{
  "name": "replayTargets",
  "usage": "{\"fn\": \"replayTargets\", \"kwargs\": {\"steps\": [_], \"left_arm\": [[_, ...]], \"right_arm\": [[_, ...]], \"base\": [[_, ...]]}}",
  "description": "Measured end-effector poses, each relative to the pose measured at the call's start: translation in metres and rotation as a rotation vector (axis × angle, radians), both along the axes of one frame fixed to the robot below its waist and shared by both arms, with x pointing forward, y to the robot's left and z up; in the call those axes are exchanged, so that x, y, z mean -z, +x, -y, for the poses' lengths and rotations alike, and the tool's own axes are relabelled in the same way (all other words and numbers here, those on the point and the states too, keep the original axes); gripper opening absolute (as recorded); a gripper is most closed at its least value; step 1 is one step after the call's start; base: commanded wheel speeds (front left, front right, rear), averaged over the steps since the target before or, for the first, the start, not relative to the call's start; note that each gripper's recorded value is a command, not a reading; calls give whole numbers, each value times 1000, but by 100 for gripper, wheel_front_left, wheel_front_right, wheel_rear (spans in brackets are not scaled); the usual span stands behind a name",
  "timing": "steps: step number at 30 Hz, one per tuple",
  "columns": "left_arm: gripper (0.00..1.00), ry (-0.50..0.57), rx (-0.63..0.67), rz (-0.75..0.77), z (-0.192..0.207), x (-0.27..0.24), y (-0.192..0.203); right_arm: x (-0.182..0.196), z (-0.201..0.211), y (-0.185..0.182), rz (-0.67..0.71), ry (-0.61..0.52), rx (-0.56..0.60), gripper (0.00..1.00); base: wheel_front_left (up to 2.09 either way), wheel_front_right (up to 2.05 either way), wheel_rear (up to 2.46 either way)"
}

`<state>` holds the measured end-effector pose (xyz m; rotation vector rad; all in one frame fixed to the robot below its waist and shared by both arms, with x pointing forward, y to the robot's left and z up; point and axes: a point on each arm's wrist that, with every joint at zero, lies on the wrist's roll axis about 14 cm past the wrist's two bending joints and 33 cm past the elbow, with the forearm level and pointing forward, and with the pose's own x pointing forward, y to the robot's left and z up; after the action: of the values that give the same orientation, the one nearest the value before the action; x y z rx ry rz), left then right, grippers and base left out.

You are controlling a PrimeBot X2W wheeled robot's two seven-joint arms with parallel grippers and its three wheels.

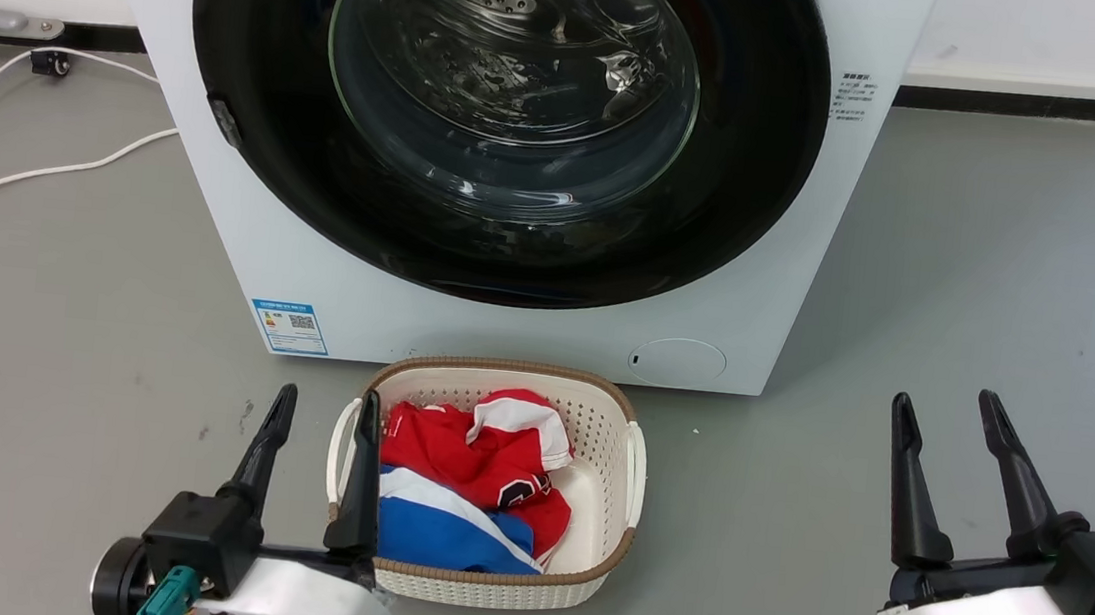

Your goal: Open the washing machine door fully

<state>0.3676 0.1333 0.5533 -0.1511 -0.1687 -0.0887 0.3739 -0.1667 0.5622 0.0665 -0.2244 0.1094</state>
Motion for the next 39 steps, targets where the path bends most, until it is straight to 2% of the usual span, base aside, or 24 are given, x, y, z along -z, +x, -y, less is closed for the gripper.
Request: {"fn": "replayTargets", "kwargs": {"steps": [2, 9, 29, 39], "left_arm": [[100, -30, 5, -17, -2, 6, -1], [100, -30, 21, 2, -7, 7, -3], [100, 129, 55, 47, 1, 8, -1], [100, 134, 55, 54, 2, 6, -3]], "right_arm": [[0, -1, 0, 4, -4, -1, 100], [6, 0, -2, -10, -9, 1, 100], [16, 7, -3, -13, -107, 29, 100], [15, 3, -2, -10, -108, 17, 100]], "base": [[0, 0, 0], [0, 0, 0], [0, 0, 0], [0, 0, 0]]}}
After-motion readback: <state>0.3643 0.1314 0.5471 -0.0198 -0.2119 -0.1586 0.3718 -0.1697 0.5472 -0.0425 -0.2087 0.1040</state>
